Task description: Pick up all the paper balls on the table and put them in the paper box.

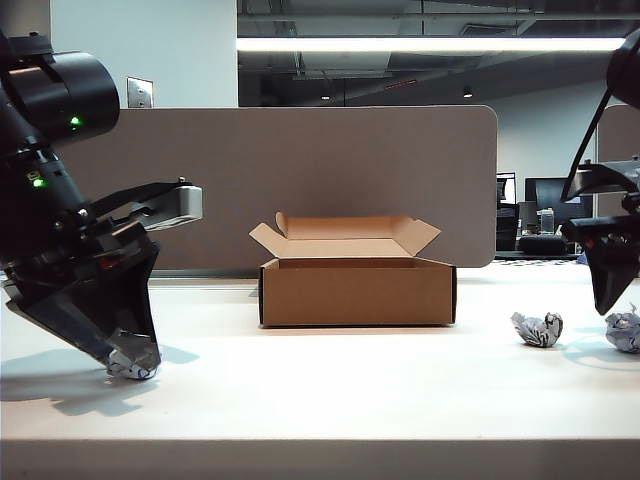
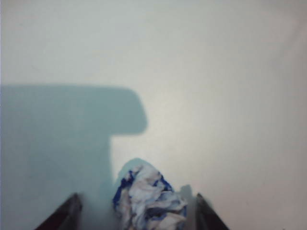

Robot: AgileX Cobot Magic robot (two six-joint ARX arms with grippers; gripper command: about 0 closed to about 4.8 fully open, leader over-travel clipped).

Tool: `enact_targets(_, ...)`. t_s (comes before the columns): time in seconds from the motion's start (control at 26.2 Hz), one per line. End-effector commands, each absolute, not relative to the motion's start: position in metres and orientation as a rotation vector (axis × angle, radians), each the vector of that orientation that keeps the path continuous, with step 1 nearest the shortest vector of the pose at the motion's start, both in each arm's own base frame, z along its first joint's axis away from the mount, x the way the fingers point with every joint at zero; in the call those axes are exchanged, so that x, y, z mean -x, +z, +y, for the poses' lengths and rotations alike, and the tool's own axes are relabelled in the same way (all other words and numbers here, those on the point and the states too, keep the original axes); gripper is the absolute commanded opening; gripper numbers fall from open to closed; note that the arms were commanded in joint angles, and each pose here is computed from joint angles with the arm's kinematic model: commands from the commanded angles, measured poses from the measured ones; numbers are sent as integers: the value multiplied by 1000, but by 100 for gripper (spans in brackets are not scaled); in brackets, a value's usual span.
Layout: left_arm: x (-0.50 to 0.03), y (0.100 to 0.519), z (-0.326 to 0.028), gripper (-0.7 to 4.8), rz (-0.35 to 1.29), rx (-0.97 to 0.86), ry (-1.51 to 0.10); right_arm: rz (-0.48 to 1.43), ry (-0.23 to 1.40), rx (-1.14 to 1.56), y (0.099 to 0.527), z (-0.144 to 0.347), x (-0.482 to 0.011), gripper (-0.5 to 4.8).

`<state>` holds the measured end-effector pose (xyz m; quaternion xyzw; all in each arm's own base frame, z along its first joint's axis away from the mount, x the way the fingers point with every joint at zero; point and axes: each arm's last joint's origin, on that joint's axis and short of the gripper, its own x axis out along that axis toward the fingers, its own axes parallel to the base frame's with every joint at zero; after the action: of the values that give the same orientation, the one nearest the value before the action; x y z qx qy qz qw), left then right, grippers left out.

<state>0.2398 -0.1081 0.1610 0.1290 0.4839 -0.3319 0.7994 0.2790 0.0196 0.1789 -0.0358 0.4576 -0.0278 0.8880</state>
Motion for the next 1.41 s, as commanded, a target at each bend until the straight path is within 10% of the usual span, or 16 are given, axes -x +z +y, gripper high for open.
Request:
enact_targets(0.04, -239, 160, -107, 305, 1057, -280, -699, 957, -56, 63, 177, 20, -281, 368)
enact_targets(0.88, -238, 162, -107, 305, 1084, -280, -699, 1130, -44, 48, 162, 20, -272, 303)
enact_targets(1.41, -238, 162, -107, 217, 1086, -255, -688, 1138, -50, 38, 161, 20, -271, 141)
